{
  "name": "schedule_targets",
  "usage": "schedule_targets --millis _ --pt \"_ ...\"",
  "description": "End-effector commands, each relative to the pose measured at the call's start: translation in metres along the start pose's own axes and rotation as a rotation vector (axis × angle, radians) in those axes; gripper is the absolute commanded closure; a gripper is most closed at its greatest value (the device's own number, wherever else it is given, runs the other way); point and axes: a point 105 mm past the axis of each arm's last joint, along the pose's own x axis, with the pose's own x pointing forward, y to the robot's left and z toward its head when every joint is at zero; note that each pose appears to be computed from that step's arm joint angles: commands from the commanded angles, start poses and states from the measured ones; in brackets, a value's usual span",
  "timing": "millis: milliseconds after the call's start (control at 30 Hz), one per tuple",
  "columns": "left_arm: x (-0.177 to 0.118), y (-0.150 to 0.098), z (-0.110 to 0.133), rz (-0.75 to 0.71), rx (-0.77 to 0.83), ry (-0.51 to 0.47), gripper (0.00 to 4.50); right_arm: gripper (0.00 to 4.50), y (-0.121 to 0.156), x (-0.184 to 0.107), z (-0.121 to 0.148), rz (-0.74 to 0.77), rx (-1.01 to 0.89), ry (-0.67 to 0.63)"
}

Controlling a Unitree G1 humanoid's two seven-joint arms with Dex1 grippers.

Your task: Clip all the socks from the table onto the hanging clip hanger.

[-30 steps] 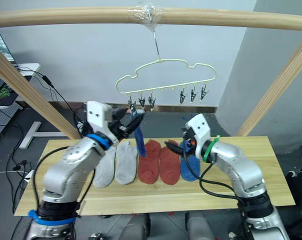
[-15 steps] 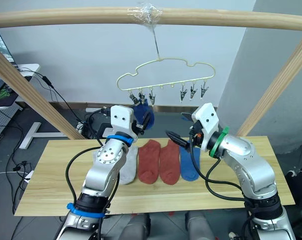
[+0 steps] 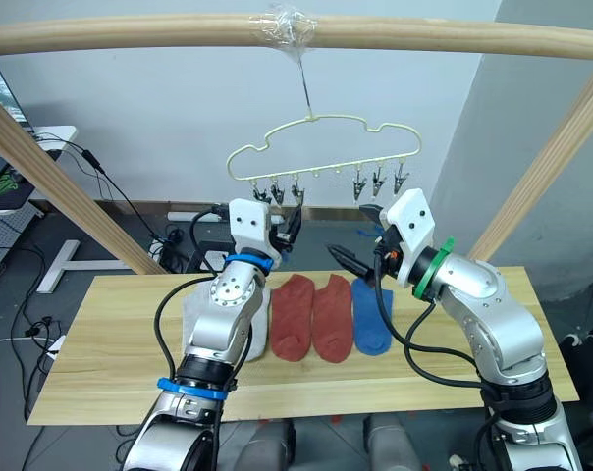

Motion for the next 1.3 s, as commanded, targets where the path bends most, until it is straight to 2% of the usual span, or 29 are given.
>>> schedule_targets --millis 33,400,500,633,1300 --pt "0.006 0.001 0.014 0.018 0.019 -0.059 1.45 0.0 -0.002 -0.004 0.011 -0.009 -0.04 -0.039" --pt "0.011 0.012 0.017 0.057 0.043 -0.07 1.45 0.0 -0.003 -0.007 0.012 -0.023 -0.041 -0.035" --pt "0.011 0.014 0.017 0.058 0.04 -0.071 2.02 0.0 -0.003 -0.005 0.015 -0.025 -0.041 -0.037" --pt "0.012 0.016 0.018 0.065 0.038 -0.071 3.09 0.0 -0.003 -0.005 0.017 -0.027 -0.042 -0.036" --pt "0.023 0.021 0.022 0.052 0.014 -0.086 3.09 0.0 -0.007 -0.005 0.015 -0.032 -0.037 -0.028"
